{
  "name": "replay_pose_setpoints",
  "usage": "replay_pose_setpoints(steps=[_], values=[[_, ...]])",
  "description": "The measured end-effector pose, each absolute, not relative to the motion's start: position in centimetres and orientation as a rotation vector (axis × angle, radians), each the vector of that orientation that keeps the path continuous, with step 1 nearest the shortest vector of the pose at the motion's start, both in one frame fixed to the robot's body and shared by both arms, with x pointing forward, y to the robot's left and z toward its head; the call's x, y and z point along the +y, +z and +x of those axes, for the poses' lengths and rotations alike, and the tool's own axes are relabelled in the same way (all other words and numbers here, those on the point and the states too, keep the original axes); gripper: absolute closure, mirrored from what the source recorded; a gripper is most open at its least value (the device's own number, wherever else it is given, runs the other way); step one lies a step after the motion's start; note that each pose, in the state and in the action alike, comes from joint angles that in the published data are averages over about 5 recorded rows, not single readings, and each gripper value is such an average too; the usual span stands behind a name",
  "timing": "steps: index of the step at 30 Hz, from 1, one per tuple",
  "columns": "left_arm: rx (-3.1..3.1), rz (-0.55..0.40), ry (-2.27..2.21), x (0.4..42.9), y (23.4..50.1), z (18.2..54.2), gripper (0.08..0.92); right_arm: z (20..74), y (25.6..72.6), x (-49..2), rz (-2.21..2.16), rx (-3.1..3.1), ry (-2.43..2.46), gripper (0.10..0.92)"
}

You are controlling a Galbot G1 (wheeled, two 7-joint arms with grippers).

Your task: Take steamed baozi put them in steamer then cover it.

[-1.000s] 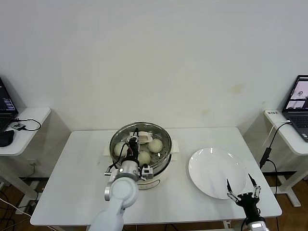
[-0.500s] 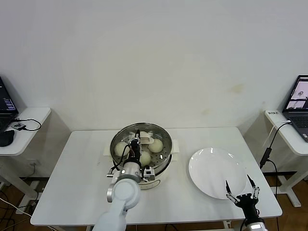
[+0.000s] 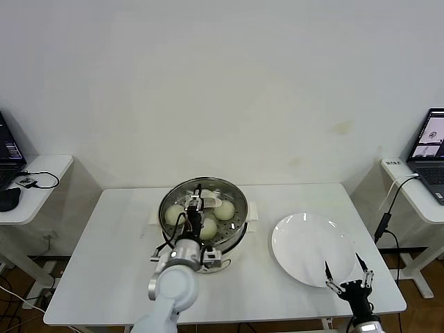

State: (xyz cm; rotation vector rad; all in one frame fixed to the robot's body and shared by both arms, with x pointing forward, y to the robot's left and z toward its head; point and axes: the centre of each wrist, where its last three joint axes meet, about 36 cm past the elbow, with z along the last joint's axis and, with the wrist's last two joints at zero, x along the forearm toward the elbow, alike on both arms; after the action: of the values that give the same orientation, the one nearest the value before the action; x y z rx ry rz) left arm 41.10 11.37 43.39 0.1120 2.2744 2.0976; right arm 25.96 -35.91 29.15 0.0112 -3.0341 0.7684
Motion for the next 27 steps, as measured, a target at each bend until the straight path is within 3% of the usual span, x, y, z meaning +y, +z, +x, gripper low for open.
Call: replay_pose_setpoints(steps=[10, 18, 27], values=[[2.362, 0.111, 1.928, 15.8, 45.1, 34.8, 0.198, 25.8, 28.9, -36.0, 0.018, -3.028, 0.759, 0.2], [2.663, 0.197, 1.452, 20.2, 44.3, 28.9, 0.177, 25.6, 28.9, -35.6, 0.048, -3.032, 0.736, 0.199], [3.024, 0.074, 0.745, 23.7, 41.8, 24.4, 0.177, 24.5, 29.4, -34.5, 0.135, -3.019, 0.658, 0.199]])
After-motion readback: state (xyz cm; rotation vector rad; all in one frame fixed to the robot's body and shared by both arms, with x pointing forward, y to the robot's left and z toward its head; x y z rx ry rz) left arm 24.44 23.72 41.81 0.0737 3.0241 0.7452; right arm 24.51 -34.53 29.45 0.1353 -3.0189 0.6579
